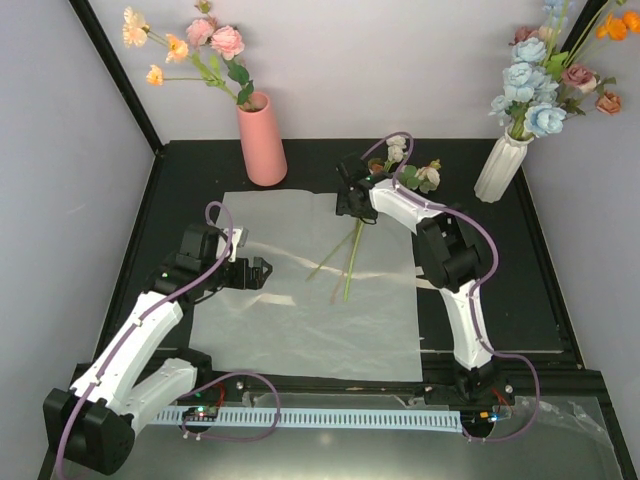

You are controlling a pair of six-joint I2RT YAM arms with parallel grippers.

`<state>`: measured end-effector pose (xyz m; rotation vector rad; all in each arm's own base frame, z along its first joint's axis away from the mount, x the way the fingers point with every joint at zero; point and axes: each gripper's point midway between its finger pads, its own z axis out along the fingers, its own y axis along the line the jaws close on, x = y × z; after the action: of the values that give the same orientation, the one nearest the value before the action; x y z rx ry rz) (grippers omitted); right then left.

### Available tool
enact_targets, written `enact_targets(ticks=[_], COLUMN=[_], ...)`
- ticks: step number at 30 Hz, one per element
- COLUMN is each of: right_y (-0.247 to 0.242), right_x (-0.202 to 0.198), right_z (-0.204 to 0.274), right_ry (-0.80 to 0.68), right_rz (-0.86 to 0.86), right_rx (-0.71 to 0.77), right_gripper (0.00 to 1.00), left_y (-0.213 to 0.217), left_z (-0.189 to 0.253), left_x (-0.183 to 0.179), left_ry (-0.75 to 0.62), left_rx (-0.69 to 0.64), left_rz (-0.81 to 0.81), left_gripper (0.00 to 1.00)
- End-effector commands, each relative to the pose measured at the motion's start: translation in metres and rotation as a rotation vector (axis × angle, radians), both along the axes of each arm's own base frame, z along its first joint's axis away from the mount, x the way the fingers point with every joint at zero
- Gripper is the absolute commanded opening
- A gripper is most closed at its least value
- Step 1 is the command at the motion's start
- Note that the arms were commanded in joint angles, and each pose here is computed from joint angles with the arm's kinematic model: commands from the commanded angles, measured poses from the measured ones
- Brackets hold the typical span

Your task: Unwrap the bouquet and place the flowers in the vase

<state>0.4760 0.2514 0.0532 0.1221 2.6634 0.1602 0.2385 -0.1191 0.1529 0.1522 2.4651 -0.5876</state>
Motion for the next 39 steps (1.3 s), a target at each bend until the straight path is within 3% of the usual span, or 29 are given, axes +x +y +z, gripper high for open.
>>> enact_targets(ticks=[1, 20, 31, 34, 39], right_y=[0.001, 0.005, 0.004, 0.005, 0.008], right_x=[0.0, -0.004, -0.007, -0.005, 0.0], right_z=[0.0, -0.033, -0.03, -0.021, 0.0], right_ry=[0.012, 0.066, 0.049, 0.025, -0.016], right_rz=[0.009, 0.025, 0.031, 0.035, 0.053], right_rx=[-0.007, 0.003, 0.014, 0.027, 0.059], right_gripper=[0.67, 0.51, 0.33, 0.2, 0.1], left_y=[-0.002, -0.001, -0.001, -0.001, -0.001], left_z=[0.006, 0.006, 0.004, 0.004, 0.004], left_x=[0.001, 0.002, 0.002, 0.002, 0.002], left_ry=[-0.015, -0.013, -0.008, -0.007, -0.008], left_rx=[-0.012, -0.008, -0.005, -0.004, -0.002], left_rz=[-0.001, 0.001, 0.003, 0.002, 0.002], left_gripper=[0.99, 0.99, 0.99, 0.99, 0.99])
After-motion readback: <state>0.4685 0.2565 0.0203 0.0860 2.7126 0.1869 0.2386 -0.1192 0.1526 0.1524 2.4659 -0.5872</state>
